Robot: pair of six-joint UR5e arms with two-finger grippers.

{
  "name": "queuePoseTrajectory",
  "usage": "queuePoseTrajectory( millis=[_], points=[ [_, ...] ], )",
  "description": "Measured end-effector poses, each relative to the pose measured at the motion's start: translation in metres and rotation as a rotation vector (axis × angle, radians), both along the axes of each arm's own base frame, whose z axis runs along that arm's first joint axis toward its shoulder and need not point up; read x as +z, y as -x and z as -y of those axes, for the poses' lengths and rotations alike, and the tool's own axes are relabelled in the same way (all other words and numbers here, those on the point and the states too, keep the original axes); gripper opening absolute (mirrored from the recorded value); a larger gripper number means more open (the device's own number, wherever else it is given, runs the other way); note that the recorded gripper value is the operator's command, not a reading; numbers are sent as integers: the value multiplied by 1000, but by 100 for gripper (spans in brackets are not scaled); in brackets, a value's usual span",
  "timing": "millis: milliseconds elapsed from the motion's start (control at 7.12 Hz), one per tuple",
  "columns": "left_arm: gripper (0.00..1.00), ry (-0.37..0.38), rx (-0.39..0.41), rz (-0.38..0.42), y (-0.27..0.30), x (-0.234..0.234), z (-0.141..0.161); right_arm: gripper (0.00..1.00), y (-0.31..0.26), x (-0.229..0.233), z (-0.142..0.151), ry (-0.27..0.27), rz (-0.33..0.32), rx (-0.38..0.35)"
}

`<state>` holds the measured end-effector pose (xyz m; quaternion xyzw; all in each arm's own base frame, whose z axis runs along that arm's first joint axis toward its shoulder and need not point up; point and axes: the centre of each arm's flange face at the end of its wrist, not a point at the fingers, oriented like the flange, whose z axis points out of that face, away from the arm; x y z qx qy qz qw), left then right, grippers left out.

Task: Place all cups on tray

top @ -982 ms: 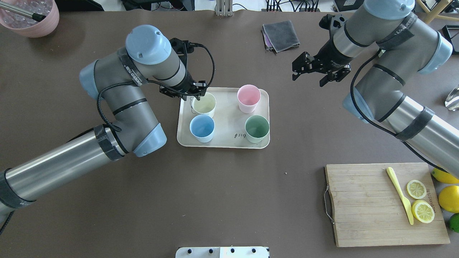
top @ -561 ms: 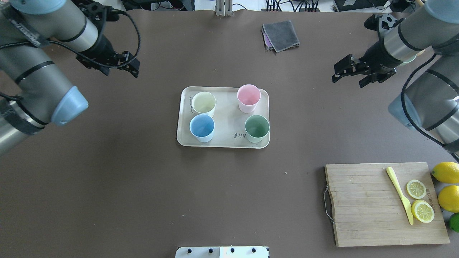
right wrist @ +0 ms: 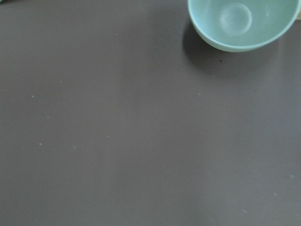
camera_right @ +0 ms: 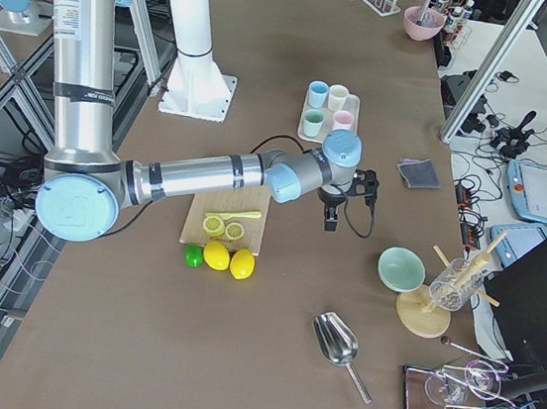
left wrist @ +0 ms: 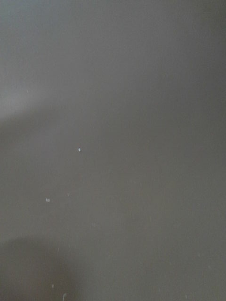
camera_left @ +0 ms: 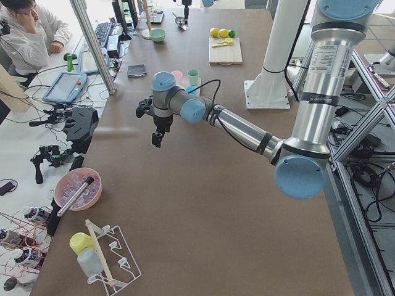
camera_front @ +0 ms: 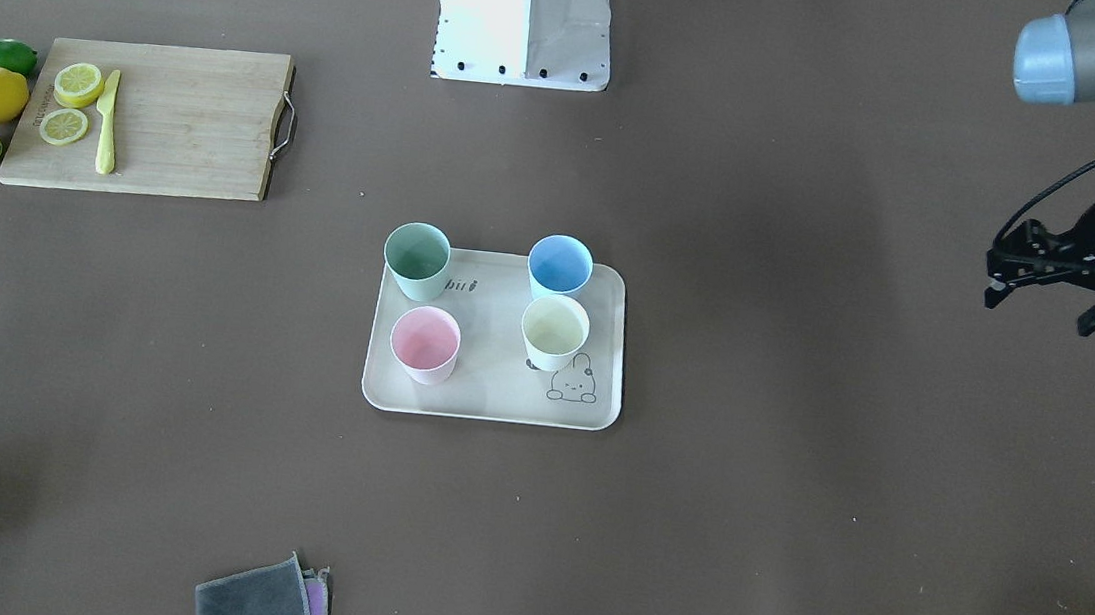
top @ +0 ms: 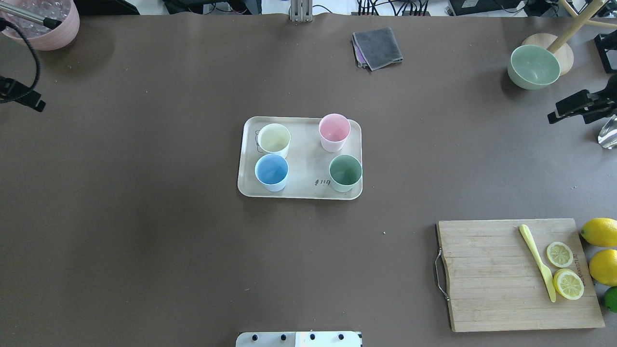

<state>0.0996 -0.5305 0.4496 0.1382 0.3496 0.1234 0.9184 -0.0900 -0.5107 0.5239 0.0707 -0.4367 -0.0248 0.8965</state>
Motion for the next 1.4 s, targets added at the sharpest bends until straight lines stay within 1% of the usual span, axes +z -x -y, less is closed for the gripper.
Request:
queuePoseTrajectory(
  millis=[140,281,561,842,1263,1404],
  points=[
    [98,-23,18,31,34,26,-5,100,-26,26,-13,-23,-24,-19],
    [98,-32,29,49,54,44,-11,100,-44,47,-25,-37,-43,-36],
    [98,-20,35,61,69,80,-37,100,-59,60,-35,-51,-55,-46],
    [98,-31,28,56,74,90,-52,100,-61,62,-35,-54,-63,-46],
    [98,-11,23,60,76,102,-55,100,-63,63,-35,-56,-69,-42],
    [98,-15,24,59,77,100,-57,100,-63,63,-35,-57,-70,-41]
  ],
)
